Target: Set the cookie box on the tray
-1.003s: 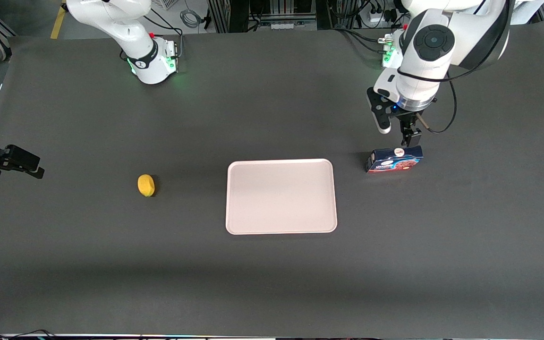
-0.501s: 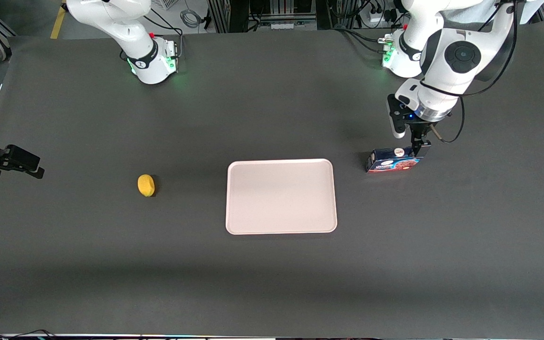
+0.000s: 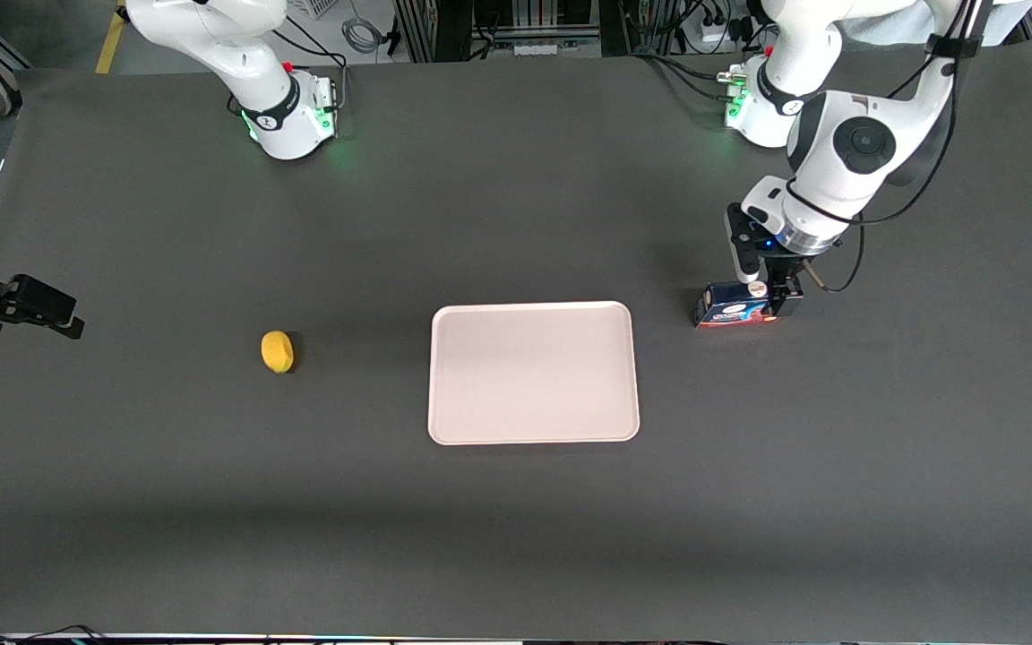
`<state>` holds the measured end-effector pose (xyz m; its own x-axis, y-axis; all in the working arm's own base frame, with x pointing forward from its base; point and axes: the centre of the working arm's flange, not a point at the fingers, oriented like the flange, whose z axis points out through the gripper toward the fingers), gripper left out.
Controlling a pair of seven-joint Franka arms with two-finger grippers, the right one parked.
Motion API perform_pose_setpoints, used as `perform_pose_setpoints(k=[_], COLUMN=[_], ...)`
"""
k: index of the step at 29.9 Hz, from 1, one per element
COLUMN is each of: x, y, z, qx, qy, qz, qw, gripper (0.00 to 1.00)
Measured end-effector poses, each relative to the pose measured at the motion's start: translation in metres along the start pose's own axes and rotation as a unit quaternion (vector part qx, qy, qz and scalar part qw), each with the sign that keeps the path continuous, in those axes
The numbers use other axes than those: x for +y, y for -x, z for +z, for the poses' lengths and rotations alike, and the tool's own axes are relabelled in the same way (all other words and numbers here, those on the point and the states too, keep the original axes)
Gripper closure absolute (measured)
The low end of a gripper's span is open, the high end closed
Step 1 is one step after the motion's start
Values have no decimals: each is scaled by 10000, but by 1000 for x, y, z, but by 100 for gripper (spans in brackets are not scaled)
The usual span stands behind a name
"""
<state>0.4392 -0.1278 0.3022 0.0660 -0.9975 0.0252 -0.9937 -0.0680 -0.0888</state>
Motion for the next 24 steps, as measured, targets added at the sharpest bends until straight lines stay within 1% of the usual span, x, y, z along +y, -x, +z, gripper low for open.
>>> perform_pose_setpoints(k=[2,5,13,19,24], x=[2,4,6,6,7], y=[1,2,3,3,3], z=[7,14,27,36,46], qx=[11,37,122,180,208], qy=[32,32,-56,-77,-26], qz=[-8,-30,-68,-82,-109], qw=[10000,10000,9999,9998,9997], gripper=[0,0,0,0,0])
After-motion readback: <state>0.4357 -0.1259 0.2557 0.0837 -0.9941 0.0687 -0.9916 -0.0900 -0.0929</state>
